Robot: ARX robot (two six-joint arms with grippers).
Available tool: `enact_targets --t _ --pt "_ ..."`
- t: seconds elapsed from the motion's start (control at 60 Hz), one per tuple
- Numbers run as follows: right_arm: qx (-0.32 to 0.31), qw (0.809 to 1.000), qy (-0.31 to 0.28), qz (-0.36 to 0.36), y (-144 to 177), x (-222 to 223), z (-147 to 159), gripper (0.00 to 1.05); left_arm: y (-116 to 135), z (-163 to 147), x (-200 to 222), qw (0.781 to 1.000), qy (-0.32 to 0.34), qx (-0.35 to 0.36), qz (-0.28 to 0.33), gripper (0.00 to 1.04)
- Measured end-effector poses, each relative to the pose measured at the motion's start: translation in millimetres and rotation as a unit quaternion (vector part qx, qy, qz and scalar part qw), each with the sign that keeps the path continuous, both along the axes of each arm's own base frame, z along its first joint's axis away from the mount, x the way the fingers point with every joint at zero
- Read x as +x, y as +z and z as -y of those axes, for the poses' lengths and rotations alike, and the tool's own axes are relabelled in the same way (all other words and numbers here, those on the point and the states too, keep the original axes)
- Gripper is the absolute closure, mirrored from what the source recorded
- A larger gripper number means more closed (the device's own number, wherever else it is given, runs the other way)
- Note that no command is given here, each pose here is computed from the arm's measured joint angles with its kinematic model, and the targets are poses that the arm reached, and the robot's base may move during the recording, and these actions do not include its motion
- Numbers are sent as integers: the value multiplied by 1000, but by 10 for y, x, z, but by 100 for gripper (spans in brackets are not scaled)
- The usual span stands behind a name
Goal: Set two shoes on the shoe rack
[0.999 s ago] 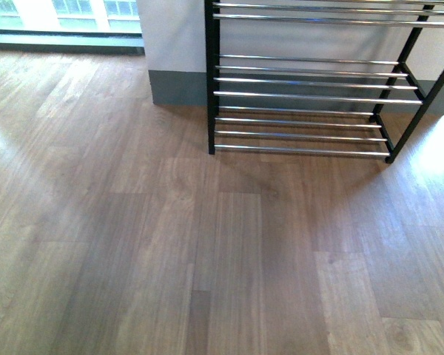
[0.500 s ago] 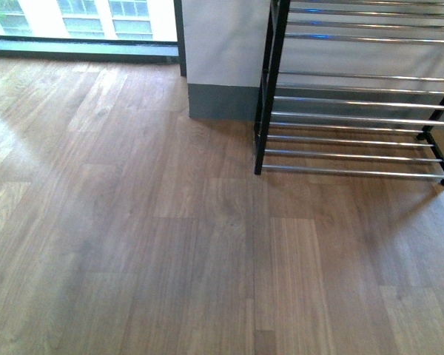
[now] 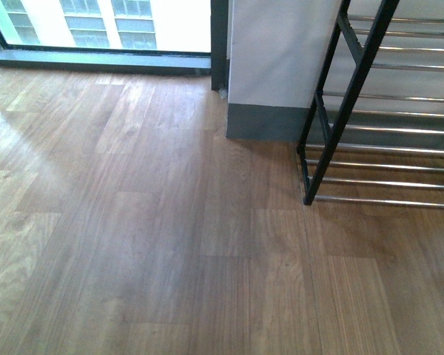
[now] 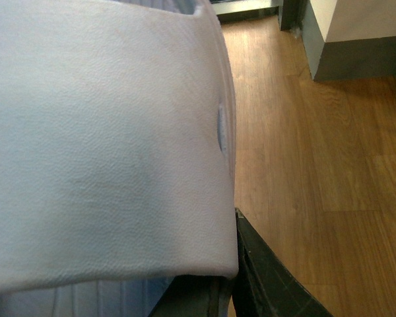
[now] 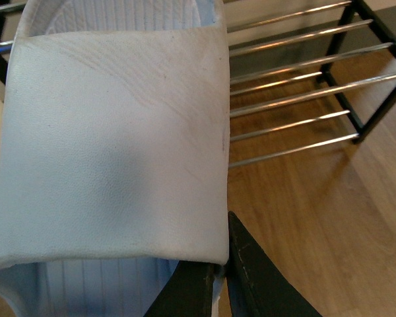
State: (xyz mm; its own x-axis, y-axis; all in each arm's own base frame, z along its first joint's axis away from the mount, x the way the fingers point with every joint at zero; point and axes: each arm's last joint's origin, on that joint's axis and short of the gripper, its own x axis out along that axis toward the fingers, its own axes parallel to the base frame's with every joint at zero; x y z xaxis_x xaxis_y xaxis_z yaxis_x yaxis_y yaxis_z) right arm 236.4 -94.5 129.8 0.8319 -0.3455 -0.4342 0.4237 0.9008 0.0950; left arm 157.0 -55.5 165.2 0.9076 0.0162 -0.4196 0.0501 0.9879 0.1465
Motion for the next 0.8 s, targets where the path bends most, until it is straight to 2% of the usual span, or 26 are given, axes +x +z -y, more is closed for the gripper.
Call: enact_targets --t 0.799 --pt "-1 1000 -4 -1 -3 -4 8 103 -4 1 -2 1000 -2 0 -1 103"
